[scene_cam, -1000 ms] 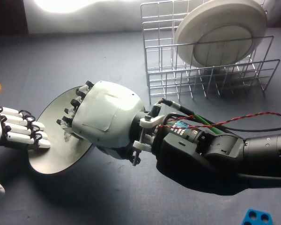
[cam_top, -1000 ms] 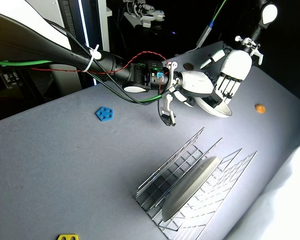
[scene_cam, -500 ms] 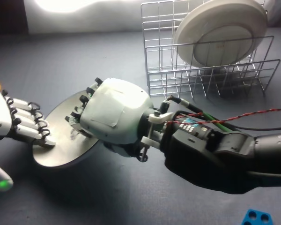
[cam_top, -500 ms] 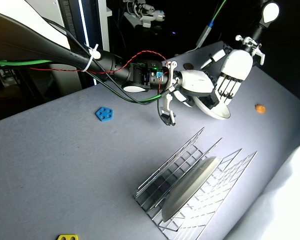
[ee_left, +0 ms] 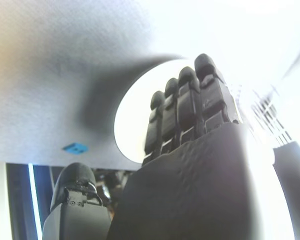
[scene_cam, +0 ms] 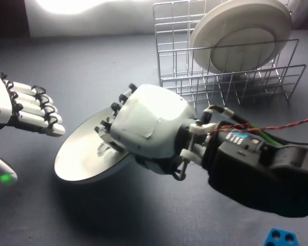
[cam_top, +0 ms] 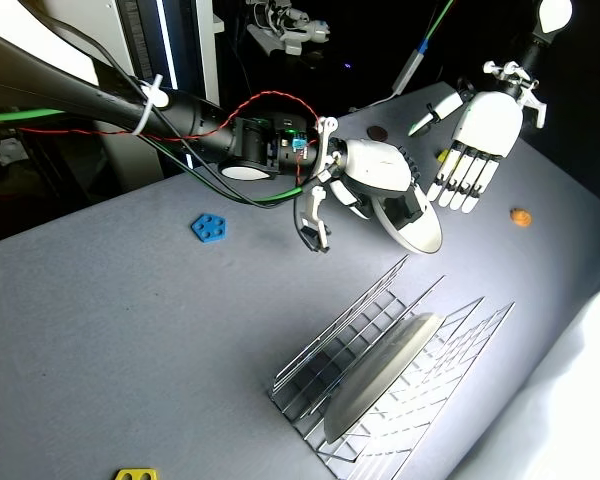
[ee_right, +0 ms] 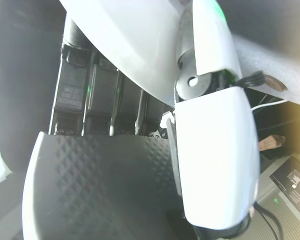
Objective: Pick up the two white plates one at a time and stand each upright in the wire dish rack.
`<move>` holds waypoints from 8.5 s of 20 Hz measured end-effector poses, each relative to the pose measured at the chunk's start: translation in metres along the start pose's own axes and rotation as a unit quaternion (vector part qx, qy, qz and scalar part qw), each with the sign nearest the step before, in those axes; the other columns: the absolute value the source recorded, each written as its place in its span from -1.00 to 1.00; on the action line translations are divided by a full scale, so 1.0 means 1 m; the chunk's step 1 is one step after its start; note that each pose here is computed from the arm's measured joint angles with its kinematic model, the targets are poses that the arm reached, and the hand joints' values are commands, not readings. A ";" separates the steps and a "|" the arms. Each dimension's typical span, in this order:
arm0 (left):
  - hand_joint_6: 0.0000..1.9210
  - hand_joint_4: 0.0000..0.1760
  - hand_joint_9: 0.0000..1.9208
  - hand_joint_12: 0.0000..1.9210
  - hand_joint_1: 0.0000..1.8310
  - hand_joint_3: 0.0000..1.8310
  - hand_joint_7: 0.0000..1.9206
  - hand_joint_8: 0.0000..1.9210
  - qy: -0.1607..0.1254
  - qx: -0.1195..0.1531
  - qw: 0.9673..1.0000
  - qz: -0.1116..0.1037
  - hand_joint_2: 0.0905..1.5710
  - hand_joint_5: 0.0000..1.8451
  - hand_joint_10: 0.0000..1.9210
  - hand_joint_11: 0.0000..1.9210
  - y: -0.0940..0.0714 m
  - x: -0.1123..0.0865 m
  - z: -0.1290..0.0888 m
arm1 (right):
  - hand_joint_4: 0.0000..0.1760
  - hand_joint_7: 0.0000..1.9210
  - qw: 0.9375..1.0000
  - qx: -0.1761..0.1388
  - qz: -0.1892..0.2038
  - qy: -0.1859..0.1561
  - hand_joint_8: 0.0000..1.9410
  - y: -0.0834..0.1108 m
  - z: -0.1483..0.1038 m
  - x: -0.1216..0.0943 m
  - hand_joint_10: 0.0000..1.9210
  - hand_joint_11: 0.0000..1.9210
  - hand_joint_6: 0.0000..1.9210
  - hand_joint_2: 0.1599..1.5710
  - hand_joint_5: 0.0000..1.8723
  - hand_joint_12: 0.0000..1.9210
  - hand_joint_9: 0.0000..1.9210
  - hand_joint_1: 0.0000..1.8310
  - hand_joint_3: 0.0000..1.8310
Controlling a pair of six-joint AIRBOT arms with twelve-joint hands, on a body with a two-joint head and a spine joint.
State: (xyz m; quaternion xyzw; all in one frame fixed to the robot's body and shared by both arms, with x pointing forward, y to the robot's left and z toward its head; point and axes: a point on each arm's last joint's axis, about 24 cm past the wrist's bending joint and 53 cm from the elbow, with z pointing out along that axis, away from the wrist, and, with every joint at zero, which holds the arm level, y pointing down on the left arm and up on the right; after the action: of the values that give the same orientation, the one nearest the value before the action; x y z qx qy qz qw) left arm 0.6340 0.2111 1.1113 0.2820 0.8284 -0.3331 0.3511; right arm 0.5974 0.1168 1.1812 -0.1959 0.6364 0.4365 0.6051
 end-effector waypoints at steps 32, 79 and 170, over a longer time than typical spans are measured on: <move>-1.00 -1.00 -0.88 -0.76 -1.00 -1.00 -0.85 -0.99 -0.033 0.002 0.999 0.009 0.33 -0.84 -0.99 -1.00 -0.007 -0.023 -0.003 | -1.00 0.04 0.945 0.093 0.305 -0.072 -0.05 -0.036 -0.065 -0.174 0.18 -0.22 0.15 0.35 -0.03 0.35 -0.03 0.50 -1.00; -1.00 -1.00 -1.00 -1.00 -1.00 -1.00 -1.00 -1.00 -0.028 0.006 1.000 0.010 0.32 -0.98 -1.00 -1.00 -0.011 -0.020 0.000 | -1.00 0.03 0.867 0.188 0.448 -0.114 -0.01 -0.163 -0.110 -0.193 0.15 -0.20 0.16 0.35 -0.06 0.34 0.00 0.50 -1.00; -1.00 -1.00 -0.97 -0.99 -1.00 -1.00 -0.94 -1.00 -0.021 0.026 0.999 0.013 0.33 -0.93 -1.00 -0.99 -0.028 -0.016 0.006 | -1.00 -0.25 0.869 0.221 0.434 -0.084 -1.00 -0.191 -0.084 -0.153 -0.62 -0.84 -0.94 0.35 -0.36 0.48 -0.42 0.04 -0.99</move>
State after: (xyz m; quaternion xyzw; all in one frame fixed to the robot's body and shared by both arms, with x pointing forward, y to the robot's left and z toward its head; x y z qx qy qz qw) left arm 0.6261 0.1857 1.1304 0.2952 0.8082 -0.3557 0.3649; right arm 0.7250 -0.0958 1.2550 0.2763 0.6836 0.5178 0.4338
